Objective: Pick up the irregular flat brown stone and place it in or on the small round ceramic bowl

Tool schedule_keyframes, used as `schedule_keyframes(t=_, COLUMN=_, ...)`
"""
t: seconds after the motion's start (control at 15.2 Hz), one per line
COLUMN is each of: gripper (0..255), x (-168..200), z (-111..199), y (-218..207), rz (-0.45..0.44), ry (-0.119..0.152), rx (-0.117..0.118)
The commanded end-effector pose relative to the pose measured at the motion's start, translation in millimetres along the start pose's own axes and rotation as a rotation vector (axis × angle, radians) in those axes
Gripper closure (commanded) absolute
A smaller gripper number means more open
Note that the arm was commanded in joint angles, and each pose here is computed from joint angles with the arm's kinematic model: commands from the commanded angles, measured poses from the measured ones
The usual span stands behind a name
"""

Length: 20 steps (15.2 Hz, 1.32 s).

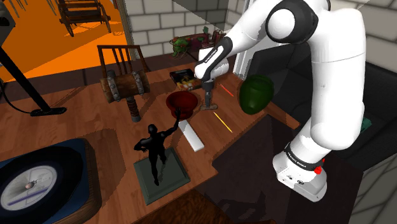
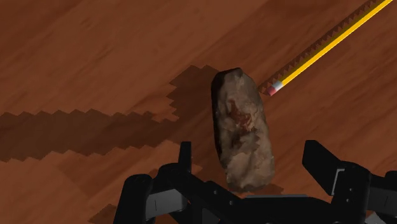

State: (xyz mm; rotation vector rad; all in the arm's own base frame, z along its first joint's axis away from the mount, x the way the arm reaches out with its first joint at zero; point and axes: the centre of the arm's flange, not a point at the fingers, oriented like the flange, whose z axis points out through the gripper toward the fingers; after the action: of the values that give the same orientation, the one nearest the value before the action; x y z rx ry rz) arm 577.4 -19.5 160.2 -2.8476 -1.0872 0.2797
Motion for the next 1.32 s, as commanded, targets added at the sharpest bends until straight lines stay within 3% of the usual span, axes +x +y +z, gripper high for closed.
schedule_keyframes(t=0.0, gripper=0, x=2, z=9, y=0, rz=-0.001, ry=0.0, rx=0.0)
schedule_keyframes(t=0.2, gripper=0, x=2, z=28, y=0, rz=-0.001, ry=0.0, rx=0.0)
schedule_keyframes(t=0.73, gripper=0, x=2, z=28, y=0, rz=-0.001, ry=0.0, rx=0.0)
schedule_keyframes(t=0.79, gripper=255, x=2, z=28, y=0, rz=-0.001, ry=0.0, rx=0.0)
schedule_keyframes(t=1.25, gripper=255, x=6, z=30, y=-2, rz=-0.002, ry=0.001, rx=0.0)
